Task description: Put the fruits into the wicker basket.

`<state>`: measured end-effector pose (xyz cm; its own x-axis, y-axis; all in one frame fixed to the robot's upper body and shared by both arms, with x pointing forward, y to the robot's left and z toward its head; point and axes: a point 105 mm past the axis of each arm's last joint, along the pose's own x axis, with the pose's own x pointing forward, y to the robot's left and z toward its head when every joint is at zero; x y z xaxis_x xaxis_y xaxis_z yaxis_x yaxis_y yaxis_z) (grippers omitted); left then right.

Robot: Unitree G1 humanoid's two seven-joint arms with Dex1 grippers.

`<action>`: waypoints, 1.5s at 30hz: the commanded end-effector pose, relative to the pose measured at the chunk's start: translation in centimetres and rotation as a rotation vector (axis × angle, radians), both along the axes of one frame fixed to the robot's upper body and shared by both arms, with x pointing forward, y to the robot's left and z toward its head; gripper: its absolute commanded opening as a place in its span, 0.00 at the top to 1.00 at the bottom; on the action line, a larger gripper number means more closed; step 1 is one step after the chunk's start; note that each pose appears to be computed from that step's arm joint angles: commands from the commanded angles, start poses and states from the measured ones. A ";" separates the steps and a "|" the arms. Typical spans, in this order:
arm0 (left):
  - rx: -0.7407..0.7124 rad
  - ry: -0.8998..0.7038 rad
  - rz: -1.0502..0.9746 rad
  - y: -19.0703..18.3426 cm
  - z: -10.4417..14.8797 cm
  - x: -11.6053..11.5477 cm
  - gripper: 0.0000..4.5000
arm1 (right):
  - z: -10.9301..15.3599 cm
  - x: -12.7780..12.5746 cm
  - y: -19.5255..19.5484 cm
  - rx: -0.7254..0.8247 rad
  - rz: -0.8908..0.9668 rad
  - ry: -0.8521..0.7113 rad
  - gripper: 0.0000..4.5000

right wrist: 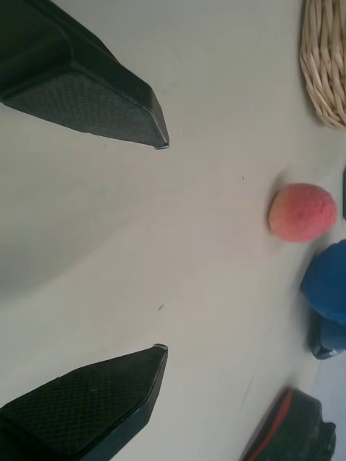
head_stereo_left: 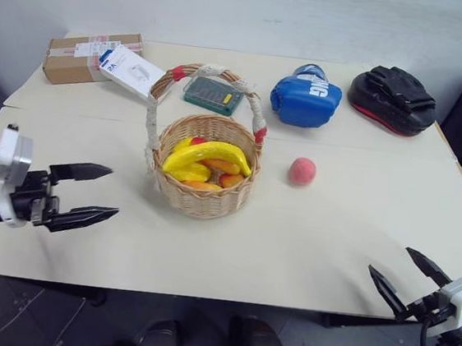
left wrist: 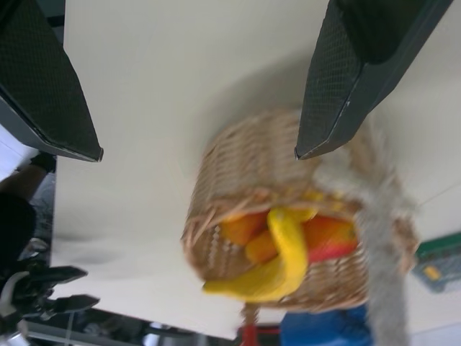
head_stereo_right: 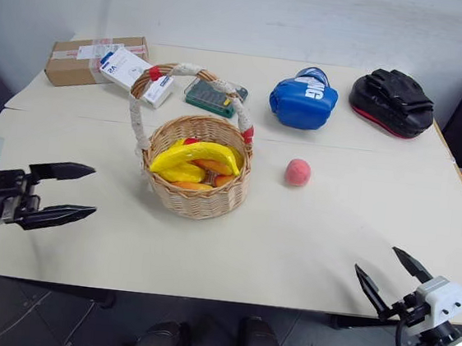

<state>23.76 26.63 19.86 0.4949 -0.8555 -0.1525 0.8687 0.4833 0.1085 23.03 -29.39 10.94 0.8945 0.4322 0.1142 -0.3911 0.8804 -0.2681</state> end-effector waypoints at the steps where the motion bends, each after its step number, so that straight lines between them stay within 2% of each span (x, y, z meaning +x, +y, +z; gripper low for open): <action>1: -0.005 -0.131 0.046 1.1 1.3 -0.2 0.00 | 5.2 3.9 2.1 0.104 0.110 -0.087 0.00; 4: -0.069 -0.170 0.036 0.0 2.1 0.0 0.00 | 7.5 7.3 4.5 0.146 0.202 -0.037 0.00; 8: -0.123 -0.131 -0.074 -2.6 2.7 -0.6 0.00 | 9.7 11.8 8.9 0.071 0.327 0.065 0.00; 14: -0.160 -0.078 -0.162 -4.7 3.1 -1.1 0.00 | 8.7 16.3 11.8 -0.005 0.314 0.254 0.00; 19: -0.163 -0.077 -0.166 -5.4 2.9 -1.1 0.00 | 6.7 18.0 12.0 -0.072 0.293 0.332 0.00; 22: -0.166 -0.038 -0.177 -5.6 2.5 -1.4 0.00 | 5.6 17.9 13.1 -0.043 0.354 0.394 0.00; 25: -0.166 -0.037 -0.174 -5.8 2.5 -1.5 0.00 | 4.7 18.1 13.3 -0.045 0.365 0.417 0.13; 26: -0.167 -0.038 -0.174 -5.9 2.5 -1.5 0.00 | 4.8 18.2 13.2 -0.044 0.361 0.412 0.20; 29: -0.180 -0.042 -0.174 -5.9 2.7 -1.4 0.00 | 6.6 18.3 12.9 0.016 0.379 0.324 0.40; 30: -0.182 -0.040 -0.174 -5.9 2.7 -1.4 0.00 | 7.0 18.2 12.5 0.011 0.379 0.307 0.42; 34: -0.182 -0.030 -0.168 -5.7 2.5 -1.5 0.00 | 8.5 16.0 12.4 -0.026 0.515 0.259 0.43; 37: -0.191 -0.020 -0.144 -5.2 2.3 -1.4 0.00 | 10.6 10.5 14.6 -0.002 0.835 0.300 0.43; 40: -0.196 -0.011 -0.113 -4.5 1.7 -1.4 0.00 | 12.3 6.6 18.2 0.051 1.014 0.340 0.43; 42: -0.206 -0.007 -0.099 -4.3 1.5 -1.3 0.00 | 13.5 5.7 21.0 0.079 1.045 0.276 0.43; 45: -0.206 0.004 -0.092 -4.1 1.1 -1.4 0.00 | 14.2 6.1 24.8 0.101 1.009 0.196 0.43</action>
<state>22.51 21.96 20.59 0.3966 -0.9178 0.0202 0.9180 0.3964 -0.0120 28.99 -5.89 24.05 0.0871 0.9941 0.0650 -0.9962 0.0874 -0.0019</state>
